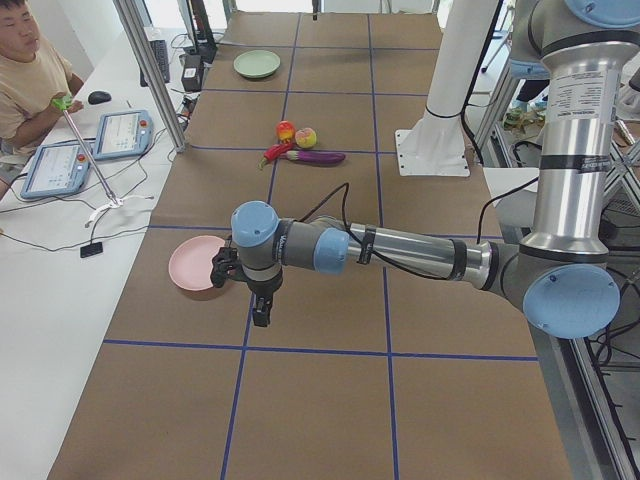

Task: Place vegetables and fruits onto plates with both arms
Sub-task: 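Move the left gripper from the pink plate toward the eggplant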

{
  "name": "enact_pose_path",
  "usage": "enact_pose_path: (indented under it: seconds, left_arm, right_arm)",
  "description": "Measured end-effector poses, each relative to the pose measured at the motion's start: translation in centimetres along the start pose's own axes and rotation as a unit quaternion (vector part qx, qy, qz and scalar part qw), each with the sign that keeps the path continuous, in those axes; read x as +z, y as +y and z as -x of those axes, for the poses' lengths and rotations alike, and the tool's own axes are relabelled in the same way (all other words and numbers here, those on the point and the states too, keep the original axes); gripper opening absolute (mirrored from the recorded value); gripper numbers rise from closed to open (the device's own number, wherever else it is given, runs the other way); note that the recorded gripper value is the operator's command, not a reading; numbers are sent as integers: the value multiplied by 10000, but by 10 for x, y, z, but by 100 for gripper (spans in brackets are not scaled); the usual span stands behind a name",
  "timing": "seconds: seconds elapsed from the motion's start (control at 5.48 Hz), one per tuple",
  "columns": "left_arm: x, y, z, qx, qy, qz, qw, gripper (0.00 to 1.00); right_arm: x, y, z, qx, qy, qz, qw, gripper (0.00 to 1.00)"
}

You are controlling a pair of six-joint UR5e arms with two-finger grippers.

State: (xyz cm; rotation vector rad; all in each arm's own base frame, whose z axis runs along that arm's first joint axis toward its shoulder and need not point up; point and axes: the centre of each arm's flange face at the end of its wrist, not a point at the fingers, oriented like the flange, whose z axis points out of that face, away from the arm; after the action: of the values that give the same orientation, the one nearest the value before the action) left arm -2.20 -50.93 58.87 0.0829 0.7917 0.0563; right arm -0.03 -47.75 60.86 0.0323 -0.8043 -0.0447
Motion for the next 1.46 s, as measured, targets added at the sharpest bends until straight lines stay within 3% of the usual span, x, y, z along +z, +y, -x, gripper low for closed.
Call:
enact_pose_path:
  seconds: [0.73, 0.91, 1.46]
  left_arm:
    - [8, -1, -19, 232, 49, -54, 9997, 100]
    - [23, -8, -54, 379, 143, -103, 9991, 100]
    - [46, -49, -263, 439, 798, -192, 9957, 100]
  right_arm:
    - [-9, -5, 14, -44, -167, -16, 9998, 100]
    - [-9, -6, 16, -70, -180, -21, 9998, 100]
    - [-8, -9, 20, -285, -212, -124, 9993, 100]
